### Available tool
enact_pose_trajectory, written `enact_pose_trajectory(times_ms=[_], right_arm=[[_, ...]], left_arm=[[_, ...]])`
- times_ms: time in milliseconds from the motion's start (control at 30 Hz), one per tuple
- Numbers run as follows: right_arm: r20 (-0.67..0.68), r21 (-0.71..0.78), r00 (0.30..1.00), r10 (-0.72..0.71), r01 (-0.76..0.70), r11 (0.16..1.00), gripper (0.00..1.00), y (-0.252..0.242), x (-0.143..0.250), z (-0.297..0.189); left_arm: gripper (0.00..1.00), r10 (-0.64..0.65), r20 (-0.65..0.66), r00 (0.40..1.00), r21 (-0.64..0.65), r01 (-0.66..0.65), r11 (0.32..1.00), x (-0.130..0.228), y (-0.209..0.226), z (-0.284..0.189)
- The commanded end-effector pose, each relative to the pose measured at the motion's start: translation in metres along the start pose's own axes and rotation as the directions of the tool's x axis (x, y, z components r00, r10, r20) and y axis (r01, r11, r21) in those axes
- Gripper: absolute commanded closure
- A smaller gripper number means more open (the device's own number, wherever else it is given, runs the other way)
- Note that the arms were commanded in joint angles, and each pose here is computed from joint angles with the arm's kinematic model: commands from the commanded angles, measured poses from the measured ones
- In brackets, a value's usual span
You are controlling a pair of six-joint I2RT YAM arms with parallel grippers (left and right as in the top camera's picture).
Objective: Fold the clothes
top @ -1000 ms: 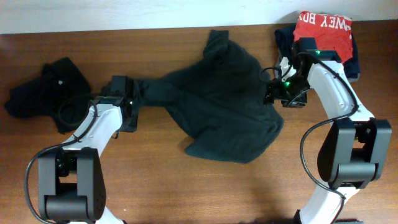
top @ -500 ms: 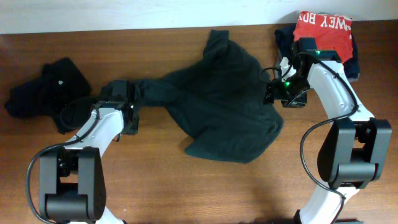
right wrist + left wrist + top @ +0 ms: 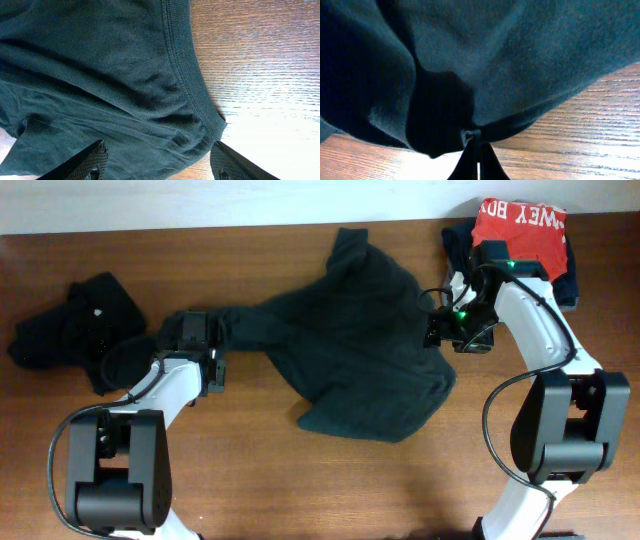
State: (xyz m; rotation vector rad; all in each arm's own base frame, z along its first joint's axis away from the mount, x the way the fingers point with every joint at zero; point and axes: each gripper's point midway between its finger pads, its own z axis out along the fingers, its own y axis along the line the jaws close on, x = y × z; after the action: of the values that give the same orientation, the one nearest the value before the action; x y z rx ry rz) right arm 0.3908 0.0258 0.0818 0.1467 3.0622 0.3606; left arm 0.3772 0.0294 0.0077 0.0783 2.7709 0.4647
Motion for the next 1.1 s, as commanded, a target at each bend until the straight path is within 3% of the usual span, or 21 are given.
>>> enact_pose_trajectory(times_ms=[0, 200, 500, 833, 1067], right_arm=[[0.023, 0.007, 1.0, -0.019, 0.019, 1.0, 0.3, 0.002, -0.004, -0.007], [0.015, 0.008, 1.0, -0.018, 0.017, 1.0, 0.3, 0.001, -0.002, -0.007], [0.005, 0.008, 1.0, -0.015, 0.015, 1.0, 0.3, 0.001, 0.0, -0.007], [0.0, 0.008, 1.0, -0.014, 0.014, 1.0, 0.29, 0.001, 0.002, -0.007], [-0.002, 0.008, 1.0, -0.013, 0.014, 1.0, 0.3, 0.001, 0.002, -0.007]], left_arm=[[1.0, -0.034, -0.014, 0.999, 0.002, 0.034, 0.999, 0.0, 0.002, -0.007], [1.0, -0.086, 0.022, 0.996, 0.003, 0.086, 0.996, -0.028, 0.027, -0.079], [1.0, -0.173, 0.29, 0.941, 0.031, 0.172, 0.985, -0.07, 0.067, -0.193], [0.99, -0.185, 0.347, 0.919, 0.043, 0.182, 0.982, -0.074, 0.07, -0.211], [0.99, -0.178, 0.397, 0.901, 0.08, 0.159, 0.984, -0.058, 0.062, -0.252]])
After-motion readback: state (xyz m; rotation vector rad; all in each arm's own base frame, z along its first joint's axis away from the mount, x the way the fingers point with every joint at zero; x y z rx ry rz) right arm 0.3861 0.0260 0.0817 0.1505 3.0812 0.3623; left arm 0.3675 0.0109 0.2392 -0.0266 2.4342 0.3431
